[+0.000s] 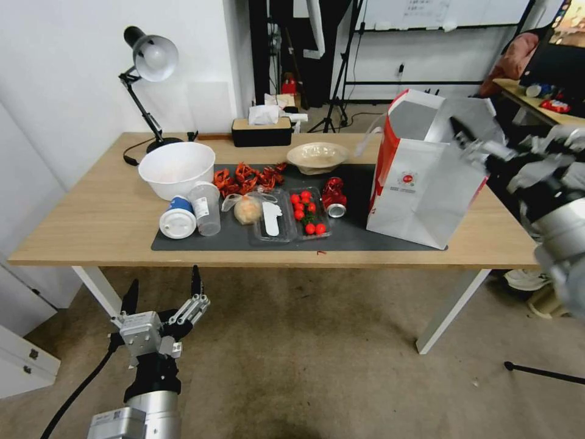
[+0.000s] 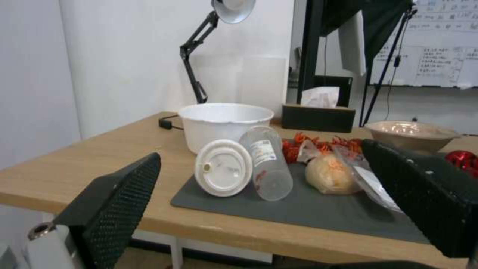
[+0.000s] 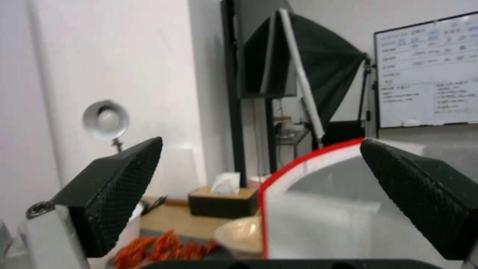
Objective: Pick up the food delivery bag from the floor and place it on the table.
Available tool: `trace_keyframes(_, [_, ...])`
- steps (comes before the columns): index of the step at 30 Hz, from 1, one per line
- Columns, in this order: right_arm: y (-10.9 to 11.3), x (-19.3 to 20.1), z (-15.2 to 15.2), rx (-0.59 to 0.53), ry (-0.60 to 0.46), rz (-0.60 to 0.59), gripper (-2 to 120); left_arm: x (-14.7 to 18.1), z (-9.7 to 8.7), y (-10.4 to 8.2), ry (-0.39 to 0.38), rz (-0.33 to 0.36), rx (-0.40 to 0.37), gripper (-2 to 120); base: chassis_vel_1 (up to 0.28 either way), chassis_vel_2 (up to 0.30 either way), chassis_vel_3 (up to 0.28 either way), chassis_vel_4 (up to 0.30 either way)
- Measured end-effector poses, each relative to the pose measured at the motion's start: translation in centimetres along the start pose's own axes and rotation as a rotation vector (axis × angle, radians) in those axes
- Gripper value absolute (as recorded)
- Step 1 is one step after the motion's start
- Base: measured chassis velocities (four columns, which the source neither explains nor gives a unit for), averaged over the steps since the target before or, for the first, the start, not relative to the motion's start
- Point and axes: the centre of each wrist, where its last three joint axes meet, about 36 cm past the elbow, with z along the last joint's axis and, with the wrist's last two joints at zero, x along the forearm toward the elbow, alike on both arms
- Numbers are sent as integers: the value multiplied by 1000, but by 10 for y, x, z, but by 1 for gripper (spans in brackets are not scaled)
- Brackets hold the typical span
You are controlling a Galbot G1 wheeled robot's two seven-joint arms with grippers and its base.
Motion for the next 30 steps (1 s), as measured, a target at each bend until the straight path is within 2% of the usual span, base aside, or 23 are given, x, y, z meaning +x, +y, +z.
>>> trace_keyframes(4, [4,13,15,0,24,-9,100,1,-1,0,-1,4,-6,100,0,0,0,0])
trace_keyframes(7, [9,52,52,30,84,29,100,2,0,-1,4,17,-22,100,0,0,0,0])
trace_keyframes(14, [13,90,81,105,139,100,100,2,5,0,14,21,-32,100,0,0,0,0])
trace_keyframes(19, [6,121,110,144,169,181,100,1,13,0,22,26,-40,100,0,0,0,0])
trace_keyframes(23, [0,137,124,148,179,219,100,-1,22,0,26,32,-51,100,0,0,0,0])
trace_keyframes(30, [-2,155,141,129,184,215,100,-4,36,-1,35,41,-63,100,0,0,0,0])
